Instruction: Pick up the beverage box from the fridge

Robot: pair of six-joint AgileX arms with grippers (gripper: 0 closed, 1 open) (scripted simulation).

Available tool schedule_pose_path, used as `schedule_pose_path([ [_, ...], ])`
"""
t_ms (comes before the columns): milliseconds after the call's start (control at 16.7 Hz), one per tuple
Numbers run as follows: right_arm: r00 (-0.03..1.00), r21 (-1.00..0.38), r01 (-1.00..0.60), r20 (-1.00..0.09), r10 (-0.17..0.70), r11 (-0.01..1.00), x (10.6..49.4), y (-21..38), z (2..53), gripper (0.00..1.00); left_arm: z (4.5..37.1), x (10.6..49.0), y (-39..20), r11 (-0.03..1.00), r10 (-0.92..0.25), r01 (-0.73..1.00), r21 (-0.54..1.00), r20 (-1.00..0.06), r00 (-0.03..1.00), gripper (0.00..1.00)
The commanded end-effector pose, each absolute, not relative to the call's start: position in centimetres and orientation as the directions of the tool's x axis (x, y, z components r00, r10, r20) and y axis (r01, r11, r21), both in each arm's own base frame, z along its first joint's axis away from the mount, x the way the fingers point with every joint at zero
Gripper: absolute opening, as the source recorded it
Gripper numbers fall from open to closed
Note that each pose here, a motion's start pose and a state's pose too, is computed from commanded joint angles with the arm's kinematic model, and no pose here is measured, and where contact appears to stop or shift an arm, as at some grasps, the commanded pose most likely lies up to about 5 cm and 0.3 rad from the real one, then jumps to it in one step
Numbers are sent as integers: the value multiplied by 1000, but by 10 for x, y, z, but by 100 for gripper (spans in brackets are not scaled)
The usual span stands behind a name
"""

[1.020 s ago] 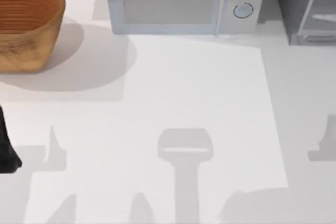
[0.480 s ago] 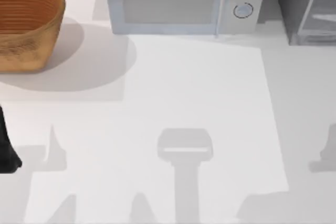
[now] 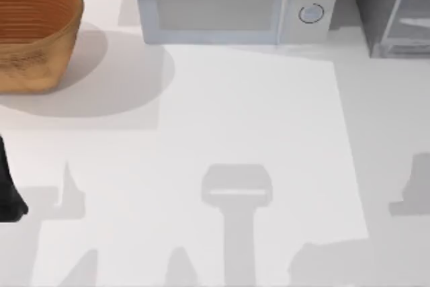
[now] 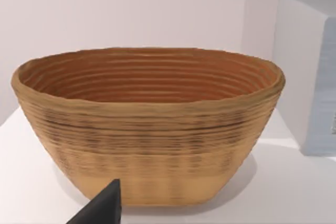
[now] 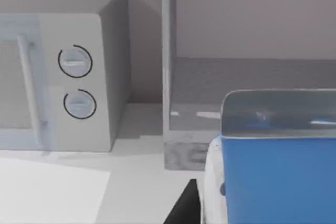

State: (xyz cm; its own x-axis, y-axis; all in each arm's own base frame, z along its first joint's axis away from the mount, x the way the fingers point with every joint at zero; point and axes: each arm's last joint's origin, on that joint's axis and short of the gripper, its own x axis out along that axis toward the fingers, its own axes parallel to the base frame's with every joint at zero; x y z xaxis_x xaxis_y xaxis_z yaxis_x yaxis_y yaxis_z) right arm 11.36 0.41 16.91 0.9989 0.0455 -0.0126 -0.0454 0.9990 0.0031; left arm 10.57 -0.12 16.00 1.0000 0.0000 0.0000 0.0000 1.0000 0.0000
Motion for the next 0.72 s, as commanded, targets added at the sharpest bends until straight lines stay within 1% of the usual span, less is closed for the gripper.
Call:
schedule_pose_path([
  [360,991,-1,-137,-6,137,991,133,18,188,0,160,106,-1,1000,0,0,0,0,1000,100],
  [720,973,3,-228,-22,228,974,158,38,195,0,160,106,-1,1000,0,0,0,0,1000,100],
])
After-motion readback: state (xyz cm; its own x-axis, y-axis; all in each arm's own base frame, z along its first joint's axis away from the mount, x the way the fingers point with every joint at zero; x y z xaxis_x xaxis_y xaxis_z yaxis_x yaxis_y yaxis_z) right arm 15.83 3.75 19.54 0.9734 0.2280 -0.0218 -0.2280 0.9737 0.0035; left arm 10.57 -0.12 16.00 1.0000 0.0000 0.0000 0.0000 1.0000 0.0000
